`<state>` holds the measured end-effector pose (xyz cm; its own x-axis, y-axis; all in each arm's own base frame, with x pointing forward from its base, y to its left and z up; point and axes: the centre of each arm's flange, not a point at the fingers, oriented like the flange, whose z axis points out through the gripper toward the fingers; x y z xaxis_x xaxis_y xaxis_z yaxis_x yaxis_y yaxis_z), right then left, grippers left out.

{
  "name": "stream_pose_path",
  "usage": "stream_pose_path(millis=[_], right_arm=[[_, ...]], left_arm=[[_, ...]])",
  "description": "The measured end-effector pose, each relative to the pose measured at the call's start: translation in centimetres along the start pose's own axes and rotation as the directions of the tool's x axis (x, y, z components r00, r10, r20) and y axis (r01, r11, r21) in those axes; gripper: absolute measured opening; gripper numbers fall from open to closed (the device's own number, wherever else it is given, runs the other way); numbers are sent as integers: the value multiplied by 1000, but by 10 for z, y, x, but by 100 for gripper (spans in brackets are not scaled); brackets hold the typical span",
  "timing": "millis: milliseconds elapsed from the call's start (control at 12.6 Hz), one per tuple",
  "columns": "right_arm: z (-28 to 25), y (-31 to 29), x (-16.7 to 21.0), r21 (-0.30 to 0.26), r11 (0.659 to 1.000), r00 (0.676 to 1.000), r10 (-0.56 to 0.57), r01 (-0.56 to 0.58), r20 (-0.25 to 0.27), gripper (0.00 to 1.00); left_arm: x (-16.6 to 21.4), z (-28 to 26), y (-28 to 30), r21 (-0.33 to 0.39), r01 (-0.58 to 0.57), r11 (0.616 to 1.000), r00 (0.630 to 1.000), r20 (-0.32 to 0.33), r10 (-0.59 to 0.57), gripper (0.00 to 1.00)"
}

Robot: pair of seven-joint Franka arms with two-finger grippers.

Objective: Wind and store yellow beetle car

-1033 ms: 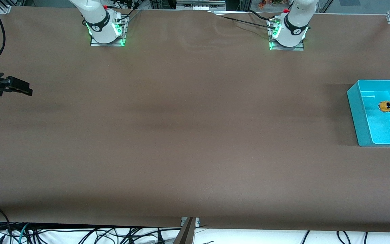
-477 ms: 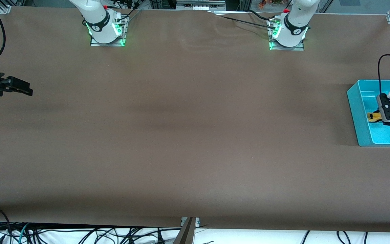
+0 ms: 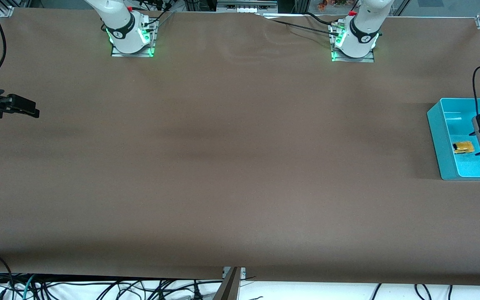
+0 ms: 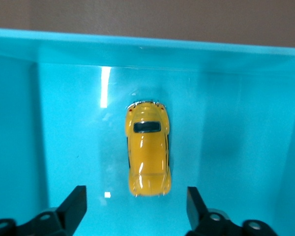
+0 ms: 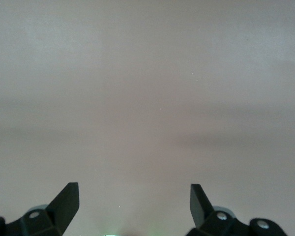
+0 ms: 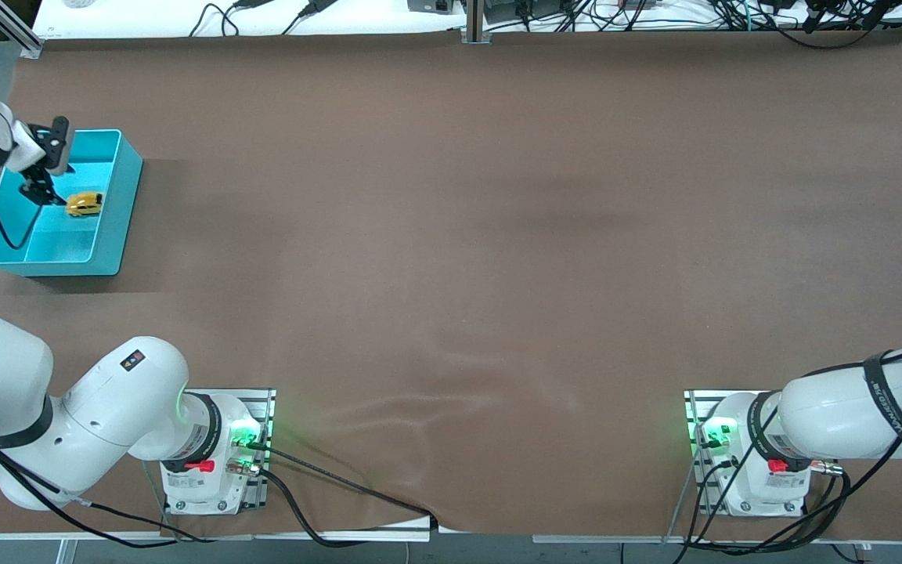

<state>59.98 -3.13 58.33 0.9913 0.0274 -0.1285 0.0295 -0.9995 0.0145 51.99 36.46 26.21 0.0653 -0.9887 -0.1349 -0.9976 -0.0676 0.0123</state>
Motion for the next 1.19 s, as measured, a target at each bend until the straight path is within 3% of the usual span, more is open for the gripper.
stream_pose_path(millis=[79, 318, 477, 715, 1192], right_arm=[[0, 0, 0, 0, 1000, 1000, 0, 0, 0, 100], [0, 0, 0, 0, 1000, 1000, 1, -1, 0, 100], [0, 0, 0, 0, 1000, 1000, 1, -1, 0, 100], [0, 1, 0, 0, 1000, 1000, 0, 0, -1, 100], [0, 1, 0, 0, 1000, 1000, 0, 0, -2, 100]], left_arm=[[2, -30, -4, -9, -8, 1000, 1000, 18, 8, 100], [20, -135, -17, -88, -5, 996, 999, 47, 10, 100], [51, -187, -34, -83, 52, 995, 999, 20, -50, 100], [120, -217, -52, -131, 168, 977, 984, -41, -175, 100], [272, -312, -54, -198, 409, 891, 909, 4, -417, 100]])
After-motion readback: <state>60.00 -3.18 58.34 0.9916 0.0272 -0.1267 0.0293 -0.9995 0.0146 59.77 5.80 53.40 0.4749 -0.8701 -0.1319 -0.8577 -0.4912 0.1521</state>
